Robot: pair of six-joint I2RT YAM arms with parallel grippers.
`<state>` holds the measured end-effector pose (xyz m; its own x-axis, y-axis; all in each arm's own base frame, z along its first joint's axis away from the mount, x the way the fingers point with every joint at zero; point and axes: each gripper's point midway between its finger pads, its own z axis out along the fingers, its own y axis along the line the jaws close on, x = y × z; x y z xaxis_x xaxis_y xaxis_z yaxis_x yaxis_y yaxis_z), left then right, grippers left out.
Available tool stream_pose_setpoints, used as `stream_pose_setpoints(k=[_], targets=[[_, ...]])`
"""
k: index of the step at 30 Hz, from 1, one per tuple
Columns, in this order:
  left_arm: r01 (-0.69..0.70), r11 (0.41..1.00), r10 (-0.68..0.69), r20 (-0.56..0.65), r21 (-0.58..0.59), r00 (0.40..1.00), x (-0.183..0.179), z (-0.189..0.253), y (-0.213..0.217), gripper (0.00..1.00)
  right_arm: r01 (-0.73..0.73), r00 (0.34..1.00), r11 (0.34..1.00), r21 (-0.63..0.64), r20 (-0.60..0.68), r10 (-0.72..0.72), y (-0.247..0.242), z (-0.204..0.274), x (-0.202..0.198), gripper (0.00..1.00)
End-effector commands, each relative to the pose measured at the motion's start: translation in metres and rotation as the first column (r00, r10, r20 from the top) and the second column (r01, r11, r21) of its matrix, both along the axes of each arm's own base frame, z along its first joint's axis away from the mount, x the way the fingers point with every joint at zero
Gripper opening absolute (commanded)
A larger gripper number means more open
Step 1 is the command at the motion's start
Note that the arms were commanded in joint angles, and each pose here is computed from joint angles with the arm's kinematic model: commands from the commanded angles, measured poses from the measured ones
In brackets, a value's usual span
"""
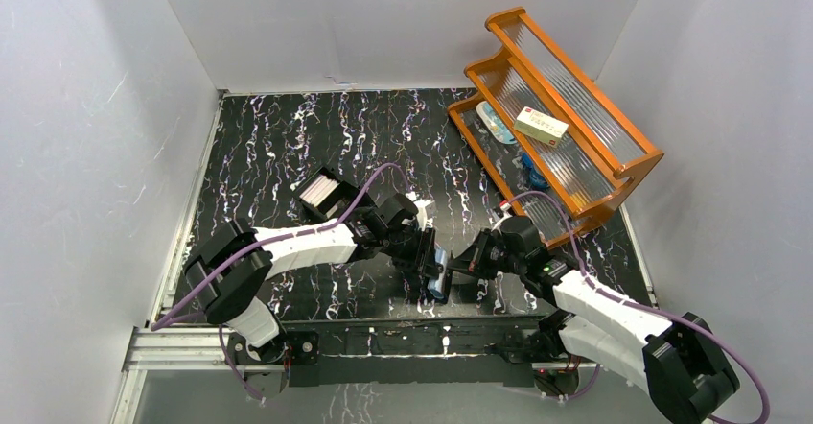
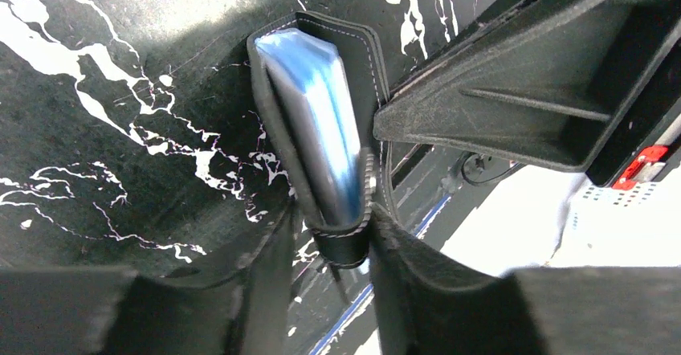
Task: Put the credit cards into the card holder
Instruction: Open the card holder at the center of the board.
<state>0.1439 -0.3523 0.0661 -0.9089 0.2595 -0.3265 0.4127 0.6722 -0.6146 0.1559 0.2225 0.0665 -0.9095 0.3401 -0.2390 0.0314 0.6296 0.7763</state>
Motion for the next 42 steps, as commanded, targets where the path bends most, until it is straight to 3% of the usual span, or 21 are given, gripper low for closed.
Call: stream_pose_setpoints(k=[1, 6, 7, 10, 14, 16, 21, 27, 30, 33, 37, 42], targets=[[0.018, 0.999, -0.017, 0.018, -0.033, 1.000, -0.003, 0.011, -0.003, 0.29, -0.012, 1.000, 0.999, -0.035, 0.016, 0.013, -0.002, 0.001, 0.003, 0.00], [0.016, 0.999, -0.015, 0.012, -0.051, 1.000, -0.005, 0.017, -0.003, 0.01, 0.001, 1.000, 0.995, -0.096, 0.024, 0.001, -0.010, -0.002, 0.006, 0.01], [0.008, 0.998, -0.008, 0.013, -0.056, 1.000, -0.005, 0.020, -0.003, 0.00, 0.006, 1.000, 0.992, -0.123, 0.009, -0.005, -0.014, -0.007, 0.004, 0.05], [-0.038, 0.998, 0.039, 0.010, -0.058, 0.999, -0.005, 0.026, 0.003, 0.00, 0.027, 0.999, 0.962, -0.271, -0.028, -0.036, -0.033, -0.001, 0.005, 0.20], [-0.093, 0.992, 0.092, -0.008, -0.084, 0.996, -0.004, 0.039, 0.004, 0.00, 0.030, 0.999, 0.906, -0.422, -0.013, -0.039, -0.058, 0.028, 0.006, 0.30], [-0.101, 0.992, 0.100, -0.015, -0.078, 0.995, -0.004, 0.041, 0.004, 0.00, 0.029, 1.000, 0.923, -0.384, 0.021, -0.023, -0.052, 0.052, 0.009, 0.34], [-0.166, 0.985, 0.167, -0.021, 0.047, 0.986, 0.002, 0.033, 0.017, 0.00, 0.007, 0.994, 0.994, -0.108, 0.108, 0.005, -0.009, 0.103, 0.011, 0.40], [-0.208, 0.971, 0.214, -0.043, 0.116, 0.976, 0.000, 0.020, 0.027, 0.00, -0.038, 0.996, 0.999, 0.017, 0.086, 0.036, 0.024, 0.084, -0.001, 0.41], [-0.209, 0.971, 0.217, -0.059, 0.115, 0.974, 0.000, 0.020, 0.025, 0.00, -0.070, 0.996, 0.997, -0.038, 0.060, 0.072, 0.033, 0.059, -0.007, 0.42], [-0.210, 0.971, 0.218, -0.066, 0.113, 0.974, 0.000, 0.020, 0.024, 0.07, -0.101, 0.994, 0.991, -0.086, 0.026, 0.104, 0.035, 0.031, -0.011, 0.42], [-0.214, 0.969, 0.223, -0.063, 0.125, 0.973, -0.002, 0.018, 0.028, 0.09, -0.087, 0.996, 0.968, -0.235, 0.004, 0.090, 0.017, -0.015, -0.008, 0.39], [-0.162, 0.987, 0.162, -0.087, 0.012, 0.983, -0.009, 0.031, 0.015, 0.14, -0.108, 0.994, 0.957, -0.268, -0.010, 0.109, 0.011, -0.035, -0.012, 0.33]])
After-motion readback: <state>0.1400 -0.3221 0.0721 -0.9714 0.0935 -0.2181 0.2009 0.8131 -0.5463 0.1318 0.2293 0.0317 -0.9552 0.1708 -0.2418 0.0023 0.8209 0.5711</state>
